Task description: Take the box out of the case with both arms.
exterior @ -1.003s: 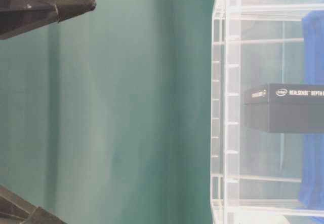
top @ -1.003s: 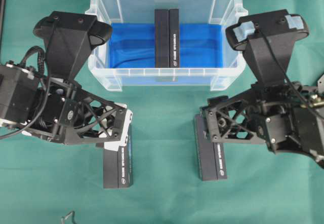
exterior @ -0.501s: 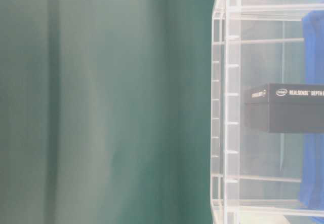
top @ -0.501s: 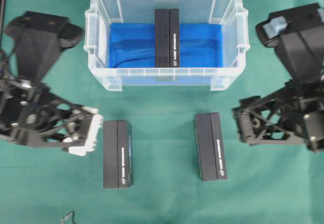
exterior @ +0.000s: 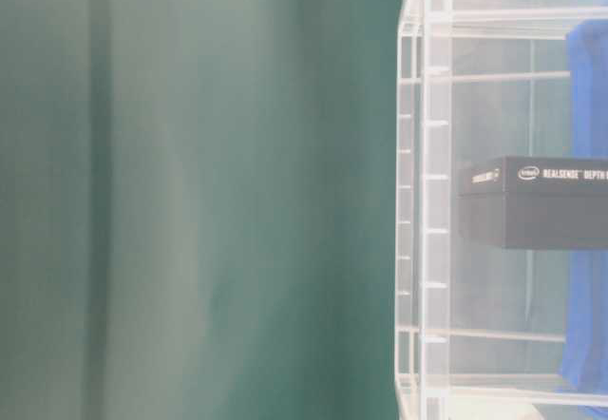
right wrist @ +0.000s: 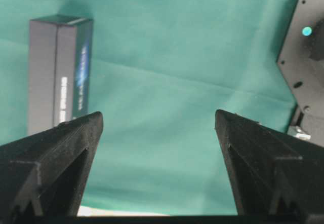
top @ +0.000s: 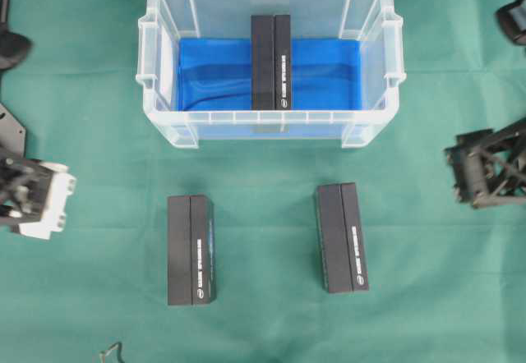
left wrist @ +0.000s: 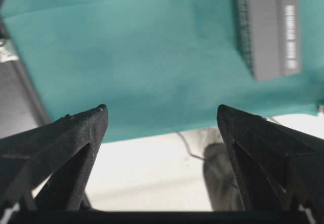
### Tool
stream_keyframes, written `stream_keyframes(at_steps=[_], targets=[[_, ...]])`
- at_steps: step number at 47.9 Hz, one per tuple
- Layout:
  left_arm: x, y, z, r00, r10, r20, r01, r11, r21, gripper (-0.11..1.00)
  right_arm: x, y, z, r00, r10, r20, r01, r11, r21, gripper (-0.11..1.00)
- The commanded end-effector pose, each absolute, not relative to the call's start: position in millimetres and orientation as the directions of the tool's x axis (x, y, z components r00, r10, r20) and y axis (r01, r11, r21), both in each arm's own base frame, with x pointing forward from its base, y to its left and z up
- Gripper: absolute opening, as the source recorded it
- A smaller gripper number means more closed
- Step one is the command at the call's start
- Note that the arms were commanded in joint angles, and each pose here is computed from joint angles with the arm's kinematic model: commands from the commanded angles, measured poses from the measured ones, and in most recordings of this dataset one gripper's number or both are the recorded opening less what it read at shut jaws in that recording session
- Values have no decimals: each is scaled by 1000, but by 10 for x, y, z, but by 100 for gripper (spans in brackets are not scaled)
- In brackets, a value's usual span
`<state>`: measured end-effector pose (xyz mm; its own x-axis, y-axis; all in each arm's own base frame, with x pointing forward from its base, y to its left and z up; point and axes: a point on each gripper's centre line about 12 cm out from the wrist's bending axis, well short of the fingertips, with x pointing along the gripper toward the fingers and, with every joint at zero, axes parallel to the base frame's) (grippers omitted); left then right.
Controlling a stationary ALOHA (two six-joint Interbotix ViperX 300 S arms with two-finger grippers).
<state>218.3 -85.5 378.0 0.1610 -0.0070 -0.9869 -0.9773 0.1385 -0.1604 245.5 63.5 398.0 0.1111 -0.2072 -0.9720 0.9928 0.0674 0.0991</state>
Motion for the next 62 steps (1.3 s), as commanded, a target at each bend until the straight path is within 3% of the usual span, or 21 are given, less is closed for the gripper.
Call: stream_keyframes(at_steps=[1, 39, 62], targets=[[2046, -839, 3835, 188, -20, -982, -973, 136, -189, 88, 2329, 598, 4058, 137, -198, -971, 990, 63, 127, 87], [2033, -809, 3787, 177, -9, -984, -977, 120, -177, 88, 2247, 565, 3963, 130, -202, -971, 991, 47, 123, 87], [2072, -222, 3814, 177, 36, -983, -978, 116, -172, 88, 2120, 18, 3975, 103, -236, -966, 994, -14, 109, 87]])
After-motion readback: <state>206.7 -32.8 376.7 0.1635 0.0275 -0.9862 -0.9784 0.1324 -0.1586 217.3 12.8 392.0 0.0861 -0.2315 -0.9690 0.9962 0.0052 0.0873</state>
